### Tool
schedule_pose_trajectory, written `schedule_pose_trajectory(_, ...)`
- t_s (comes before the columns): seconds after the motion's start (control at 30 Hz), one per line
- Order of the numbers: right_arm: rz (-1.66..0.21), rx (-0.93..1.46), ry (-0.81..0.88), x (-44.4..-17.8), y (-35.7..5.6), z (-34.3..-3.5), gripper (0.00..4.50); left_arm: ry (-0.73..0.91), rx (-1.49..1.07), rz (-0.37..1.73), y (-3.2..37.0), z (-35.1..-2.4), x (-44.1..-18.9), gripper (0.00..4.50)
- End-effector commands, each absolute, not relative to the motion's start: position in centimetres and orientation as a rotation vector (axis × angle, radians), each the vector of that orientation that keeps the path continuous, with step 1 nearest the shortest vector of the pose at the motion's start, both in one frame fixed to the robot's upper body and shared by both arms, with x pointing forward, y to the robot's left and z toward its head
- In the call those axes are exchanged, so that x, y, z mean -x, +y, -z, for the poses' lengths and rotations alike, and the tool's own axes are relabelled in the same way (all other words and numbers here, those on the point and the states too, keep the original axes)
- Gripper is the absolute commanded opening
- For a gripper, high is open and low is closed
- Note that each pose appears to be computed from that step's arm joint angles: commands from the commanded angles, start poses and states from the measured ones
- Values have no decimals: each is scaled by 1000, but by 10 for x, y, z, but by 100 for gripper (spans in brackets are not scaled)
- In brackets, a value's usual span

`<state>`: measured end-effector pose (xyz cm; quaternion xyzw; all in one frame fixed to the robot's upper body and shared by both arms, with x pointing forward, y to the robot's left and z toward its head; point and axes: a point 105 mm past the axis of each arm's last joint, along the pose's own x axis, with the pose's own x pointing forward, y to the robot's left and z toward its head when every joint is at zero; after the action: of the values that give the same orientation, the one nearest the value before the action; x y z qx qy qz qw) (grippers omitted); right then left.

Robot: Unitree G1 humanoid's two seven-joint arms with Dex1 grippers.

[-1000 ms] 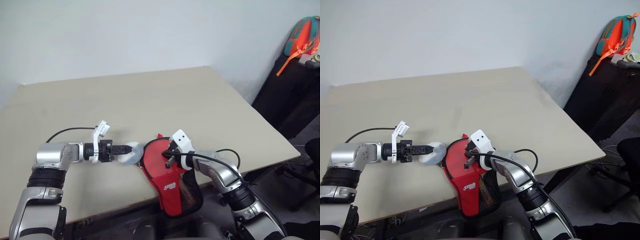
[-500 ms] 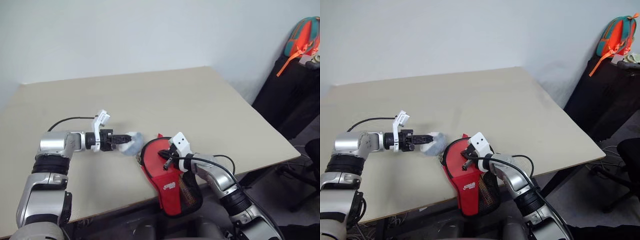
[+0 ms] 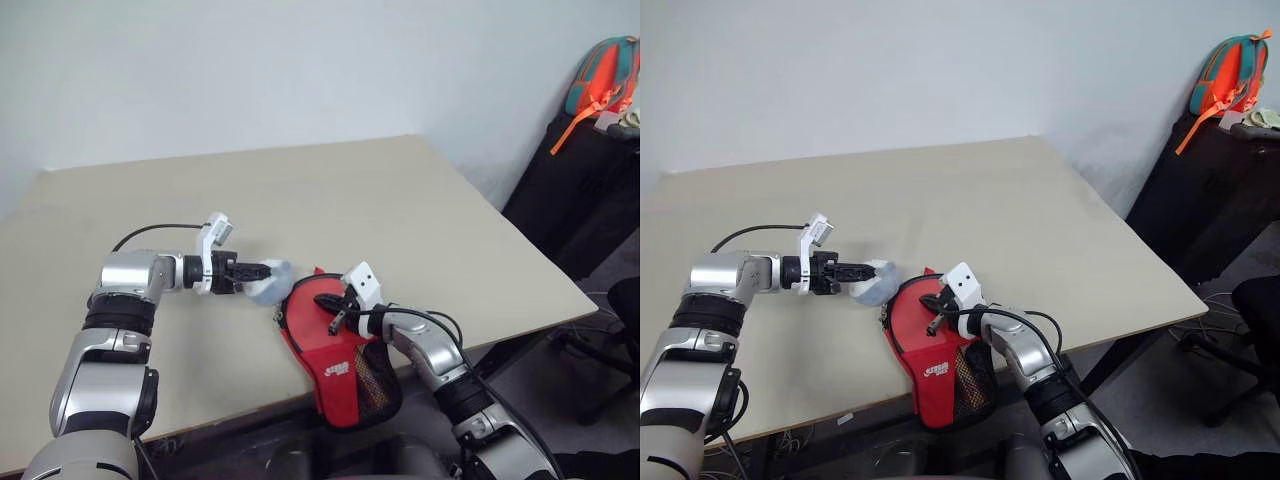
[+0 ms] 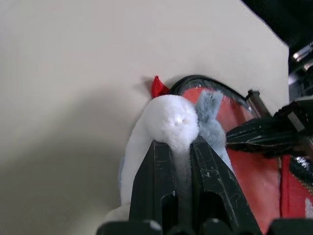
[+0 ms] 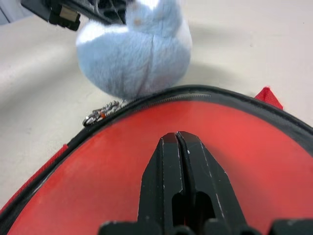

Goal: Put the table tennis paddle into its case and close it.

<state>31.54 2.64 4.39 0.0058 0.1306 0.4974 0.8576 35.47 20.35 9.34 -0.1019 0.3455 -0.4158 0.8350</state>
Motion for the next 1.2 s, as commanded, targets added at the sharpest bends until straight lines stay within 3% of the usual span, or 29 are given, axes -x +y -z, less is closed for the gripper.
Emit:
schedule_pose_trajectory(0.03, -1037, -7, 373, -310, 22, -18, 0, 668, 114, 895, 201, -112, -367, 2)
schedule_pose_trajectory(0.63, -1089, 129, 489, -300, 15, 2, 0, 543, -65, 701, 220, -128, -414, 2)
schedule_pose_trajectory(0.9, -1095, 136, 501, -297, 15, 4, 0, 454, -80, 615, 203, -126, -434, 2)
schedule_pose_trajectory(1.2, -1098, 137, 513, -295, 14, 6, 0, 294, -149, 501, 167, -149, -463, 2)
